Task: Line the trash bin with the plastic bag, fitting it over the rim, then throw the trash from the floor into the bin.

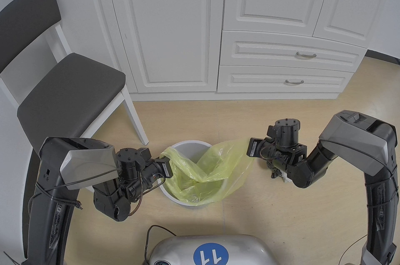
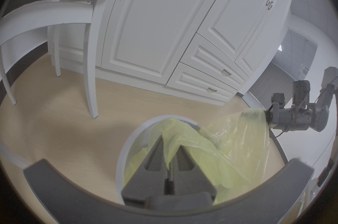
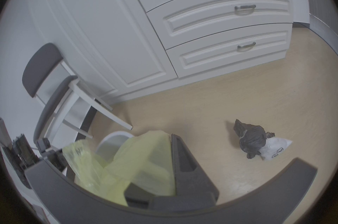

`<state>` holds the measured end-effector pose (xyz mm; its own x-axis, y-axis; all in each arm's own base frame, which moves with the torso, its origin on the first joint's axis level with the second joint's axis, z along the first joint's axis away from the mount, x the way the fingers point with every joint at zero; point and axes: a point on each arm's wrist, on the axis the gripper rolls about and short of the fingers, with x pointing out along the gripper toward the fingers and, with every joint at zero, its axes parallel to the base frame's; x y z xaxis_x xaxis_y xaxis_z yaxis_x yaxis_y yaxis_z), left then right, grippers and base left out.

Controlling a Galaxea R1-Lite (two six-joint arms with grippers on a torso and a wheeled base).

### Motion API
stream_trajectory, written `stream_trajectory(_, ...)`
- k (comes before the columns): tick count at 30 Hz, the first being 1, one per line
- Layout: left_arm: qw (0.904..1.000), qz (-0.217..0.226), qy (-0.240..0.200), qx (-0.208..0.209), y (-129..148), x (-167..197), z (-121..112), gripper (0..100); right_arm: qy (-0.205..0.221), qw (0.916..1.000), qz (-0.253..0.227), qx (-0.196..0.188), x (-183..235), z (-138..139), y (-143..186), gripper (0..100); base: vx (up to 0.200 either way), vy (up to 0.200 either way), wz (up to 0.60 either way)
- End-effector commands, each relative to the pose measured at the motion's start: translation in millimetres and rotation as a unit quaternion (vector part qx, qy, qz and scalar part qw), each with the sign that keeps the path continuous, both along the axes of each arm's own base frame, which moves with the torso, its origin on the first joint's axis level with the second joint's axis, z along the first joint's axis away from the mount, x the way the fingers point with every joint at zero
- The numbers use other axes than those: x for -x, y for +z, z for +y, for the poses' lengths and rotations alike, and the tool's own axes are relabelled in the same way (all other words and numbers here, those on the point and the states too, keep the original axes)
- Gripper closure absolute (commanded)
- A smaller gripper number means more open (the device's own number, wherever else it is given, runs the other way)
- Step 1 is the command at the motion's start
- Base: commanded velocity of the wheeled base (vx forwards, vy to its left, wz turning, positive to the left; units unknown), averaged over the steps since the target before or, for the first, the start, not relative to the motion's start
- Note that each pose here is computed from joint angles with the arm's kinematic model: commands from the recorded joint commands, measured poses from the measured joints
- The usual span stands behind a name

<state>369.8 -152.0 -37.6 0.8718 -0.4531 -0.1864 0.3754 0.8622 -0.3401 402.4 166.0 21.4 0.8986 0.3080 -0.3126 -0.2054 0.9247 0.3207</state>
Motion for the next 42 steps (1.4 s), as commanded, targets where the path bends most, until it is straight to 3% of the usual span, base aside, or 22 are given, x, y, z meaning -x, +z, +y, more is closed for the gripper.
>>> stream_trajectory(1, 0.9998, 0.008, 0.009, -0.014, -1.4, 2.1, 15.9, 100, 0.008, 0.9993, 0.027, 0.025, 5.0, 1.4, -25.5, 100, 0.000, 0.000, 0.00)
stream_trajectory(5, 0.9995, 0.003, 0.006, -0.030, 3.8, 2.4, 32.1, 100, 0.010, 0.9984, 0.042, 0.037, 5.6, 3.9, -42.3, 100, 0.000, 0.000, 0.00)
stream_trajectory(11, 0.9992, -0.002, -0.001, -0.041, 15.8, 8.8, 43.7, 100, 0.009, 0.9978, 0.034, 0.057, 4.6, -4.3, -37.0, 100, 0.000, 0.000, 0.00)
stream_trajectory(13, 0.9966, -0.013, -0.015, -0.080, 18.2, 13.9, 58.8, 100, 0.013, 0.9951, 0.036, 0.091, 9.1, -17.9, -34.7, 100, 0.000, 0.000, 0.00)
stream_trajectory(17, 0.9944, -0.002, -0.049, -0.093, 14.9, 23.2, 70.4, 100, 0.023, 0.9906, 0.042, 0.128, 15.1, -24.9, -39.5, 100, 0.000, 0.000, 0.00)
stream_trajectory(22, 0.9936, 0.008, -0.064, -0.092, 13.0, 27.9, 71.8, 100, 0.040, 0.9856, 0.056, 0.155, 24.8, -23.8, -48.1, 100, 0.000, 0.000, 0.00)
stream_trajectory(29, 0.9903, 0.009, -0.071, -0.119, 17.2, 35.2, 74.4, 100, 0.069, 0.9722, 0.069, 0.213, 40.7, -29.9, -56.5, 100, 0.000, 0.000, 0.00)
stream_trajectory(42, 0.9777, 0.055, -0.085, -0.184, 42.3, 50.2, 82.5, 100, 0.099, 0.9583, 0.082, 0.255, 56.5, -32.2, -61.9, 100, 0.000, 0.000, 0.00)
